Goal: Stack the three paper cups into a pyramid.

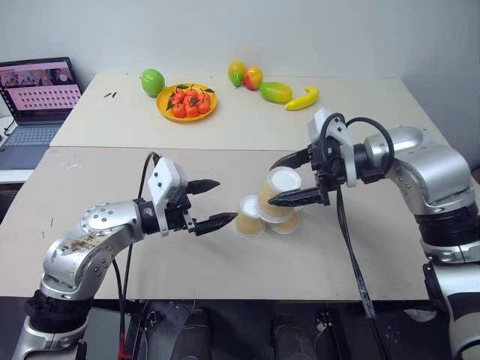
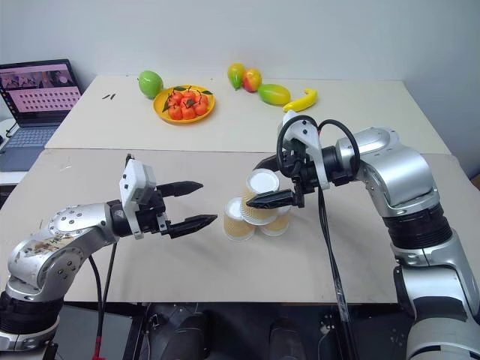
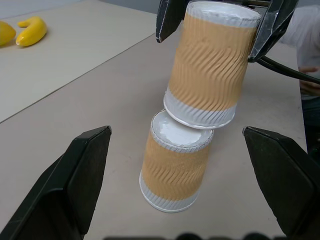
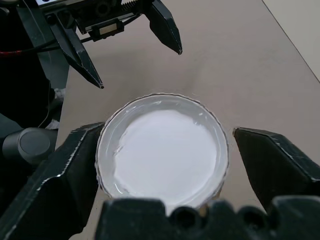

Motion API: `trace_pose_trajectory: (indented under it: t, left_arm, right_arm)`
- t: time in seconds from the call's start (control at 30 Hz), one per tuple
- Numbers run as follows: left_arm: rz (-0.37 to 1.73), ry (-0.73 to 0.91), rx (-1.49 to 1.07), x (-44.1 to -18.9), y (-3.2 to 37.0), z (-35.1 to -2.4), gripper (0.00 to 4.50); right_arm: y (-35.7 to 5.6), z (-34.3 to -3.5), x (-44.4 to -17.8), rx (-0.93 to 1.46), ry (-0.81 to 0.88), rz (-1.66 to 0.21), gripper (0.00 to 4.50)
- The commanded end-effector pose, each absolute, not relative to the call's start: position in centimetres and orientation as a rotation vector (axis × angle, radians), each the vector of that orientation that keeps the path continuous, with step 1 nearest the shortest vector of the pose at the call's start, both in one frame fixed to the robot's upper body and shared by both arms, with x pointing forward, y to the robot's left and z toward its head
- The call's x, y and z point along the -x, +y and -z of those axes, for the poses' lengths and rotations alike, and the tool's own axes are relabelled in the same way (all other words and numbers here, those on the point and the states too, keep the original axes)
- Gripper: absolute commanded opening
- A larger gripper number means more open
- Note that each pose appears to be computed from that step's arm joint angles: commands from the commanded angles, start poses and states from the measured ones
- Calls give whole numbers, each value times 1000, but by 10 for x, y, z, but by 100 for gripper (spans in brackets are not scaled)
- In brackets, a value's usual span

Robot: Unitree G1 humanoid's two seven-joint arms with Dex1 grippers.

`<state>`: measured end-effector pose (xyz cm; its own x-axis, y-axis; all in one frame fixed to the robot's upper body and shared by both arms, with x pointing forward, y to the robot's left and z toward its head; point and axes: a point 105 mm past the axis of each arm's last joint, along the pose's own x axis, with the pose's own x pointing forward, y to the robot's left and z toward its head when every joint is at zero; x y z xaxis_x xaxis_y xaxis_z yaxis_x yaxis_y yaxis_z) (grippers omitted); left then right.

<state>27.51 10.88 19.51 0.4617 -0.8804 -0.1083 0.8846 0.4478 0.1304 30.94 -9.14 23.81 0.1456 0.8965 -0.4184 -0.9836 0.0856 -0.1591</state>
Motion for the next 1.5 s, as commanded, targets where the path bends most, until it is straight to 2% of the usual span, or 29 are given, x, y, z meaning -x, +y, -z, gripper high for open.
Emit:
trace_pose_trajectory:
  t: [0.03,0.33,0.47,1.2,1.37,1.5]
  left_arm:
    - [1095,-35,-207,-274,109,-210,450]
    - [1094,-37,-209,-276,108,-209,450]
    - [1094,-40,-212,-277,107,-209,450]
    - [1096,-46,-220,-280,108,-211,450]
    - [1062,-18,-159,-282,115,-217,450]
    - [1021,-45,-167,-279,123,-232,450]
  right_arm:
    - [-92,-255,-310,476,160,-1410,448]
    - [-97,-278,-314,490,99,-1367,448]
    - [-96,-284,-308,482,92,-1394,448]
    - [-102,-287,-296,470,90,-1439,448]
    - [-137,-314,-289,513,50,-1398,448]
    - [-179,-317,-273,541,84,-1340,448]
